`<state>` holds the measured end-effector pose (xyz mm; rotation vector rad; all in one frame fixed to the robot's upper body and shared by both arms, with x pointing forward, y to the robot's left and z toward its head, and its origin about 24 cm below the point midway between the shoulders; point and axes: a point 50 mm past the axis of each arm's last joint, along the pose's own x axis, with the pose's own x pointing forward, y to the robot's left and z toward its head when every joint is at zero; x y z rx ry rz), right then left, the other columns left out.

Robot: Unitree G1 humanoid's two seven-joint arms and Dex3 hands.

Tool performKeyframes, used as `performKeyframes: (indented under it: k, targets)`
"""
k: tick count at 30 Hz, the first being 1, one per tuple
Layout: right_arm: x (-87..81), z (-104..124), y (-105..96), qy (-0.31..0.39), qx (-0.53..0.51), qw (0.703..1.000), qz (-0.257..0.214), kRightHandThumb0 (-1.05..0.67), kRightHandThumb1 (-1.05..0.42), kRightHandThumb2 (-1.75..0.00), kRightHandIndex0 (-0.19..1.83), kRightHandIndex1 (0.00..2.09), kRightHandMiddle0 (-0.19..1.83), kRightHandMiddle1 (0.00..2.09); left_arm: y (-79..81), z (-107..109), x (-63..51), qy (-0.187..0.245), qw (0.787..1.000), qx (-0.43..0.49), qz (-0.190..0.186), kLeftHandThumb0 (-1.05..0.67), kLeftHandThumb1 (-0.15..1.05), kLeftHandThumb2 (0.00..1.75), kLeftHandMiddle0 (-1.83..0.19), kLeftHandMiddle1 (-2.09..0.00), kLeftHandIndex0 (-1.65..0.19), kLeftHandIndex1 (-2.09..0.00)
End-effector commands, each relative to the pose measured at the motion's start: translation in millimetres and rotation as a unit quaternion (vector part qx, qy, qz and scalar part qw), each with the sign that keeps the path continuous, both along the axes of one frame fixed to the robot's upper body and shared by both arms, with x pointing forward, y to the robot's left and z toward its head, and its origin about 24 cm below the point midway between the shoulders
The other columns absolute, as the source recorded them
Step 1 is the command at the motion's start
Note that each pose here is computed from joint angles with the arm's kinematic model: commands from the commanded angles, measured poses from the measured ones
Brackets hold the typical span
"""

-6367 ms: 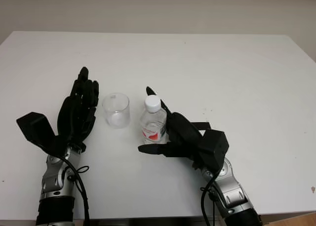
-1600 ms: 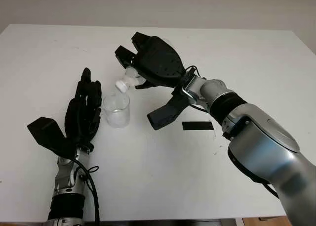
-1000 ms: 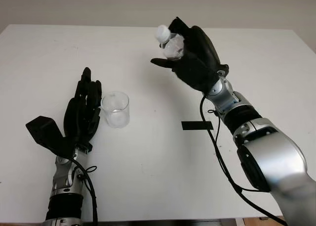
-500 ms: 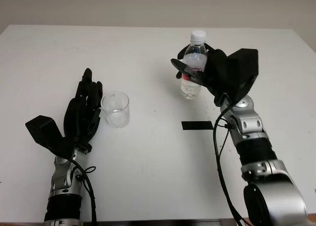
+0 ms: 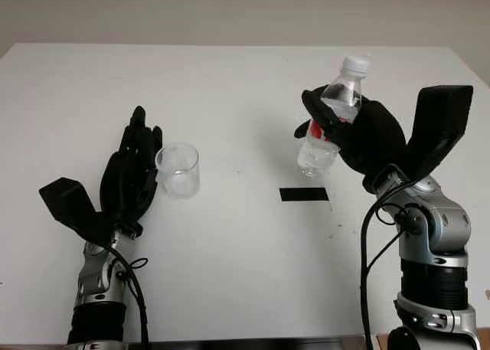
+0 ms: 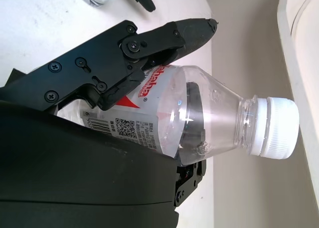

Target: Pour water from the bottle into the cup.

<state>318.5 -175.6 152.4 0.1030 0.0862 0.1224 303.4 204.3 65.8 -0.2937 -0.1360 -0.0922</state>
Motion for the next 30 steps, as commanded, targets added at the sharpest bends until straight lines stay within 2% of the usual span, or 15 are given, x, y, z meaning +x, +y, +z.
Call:
performKeyframes:
  k: [1, 7, 13, 19, 30]
  targets:
    - [0.2, 2, 1, -0.015, -0.002, 1.000, 0.001, -0.39, -1.05, -0.39, 1.42, 2.09, 0.97, 2.09, 2.6, 3, -1.4, -0.007, 1.000, 0.005, 0.001, -0.72, 1.05, 0.45, 0.11, -0.05, 0.12, -0.05]
    - [2.4, -6, 3, -0.004, -0.004, 1.000, 0.000, -0.40, -1.05, -0.37, 1.54, 2.09, 1.06, 2.09, 3.7, 3, -2.6, -0.005, 1.000, 0.007, 0.004, -0.72, 1.05, 0.46, 0.11, -0.05, 0.11, -0.05]
    - [4.1, -14, 5, 0.012, -0.033, 0.999, 0.001, -0.41, -1.05, -0.37, 1.53, 2.09, 1.14, 2.09, 4.6, 3, -3.3, -0.005, 1.000, 0.006, 0.003, -0.72, 1.05, 0.44, 0.11, -0.05, 0.11, -0.05]
    - [2.5, -22, 6, 0.010, -0.053, 0.998, 0.023, -0.40, -1.05, -0.39, 1.52, 2.09, 1.15, 2.09, 6.3, 4, -4.7, -0.006, 1.000, 0.011, 0.006, -0.71, 1.05, 0.45, 0.10, -0.06, 0.10, -0.06]
    - [-4.7, -31, 9, 0.020, -0.075, 0.997, 0.025, -0.39, -1.05, -0.40, 1.52, 2.09, 1.14, 2.09, 7.8, 4, -5.6, -0.004, 1.000, 0.011, 0.007, -0.72, 1.05, 0.45, 0.11, -0.05, 0.10, -0.06]
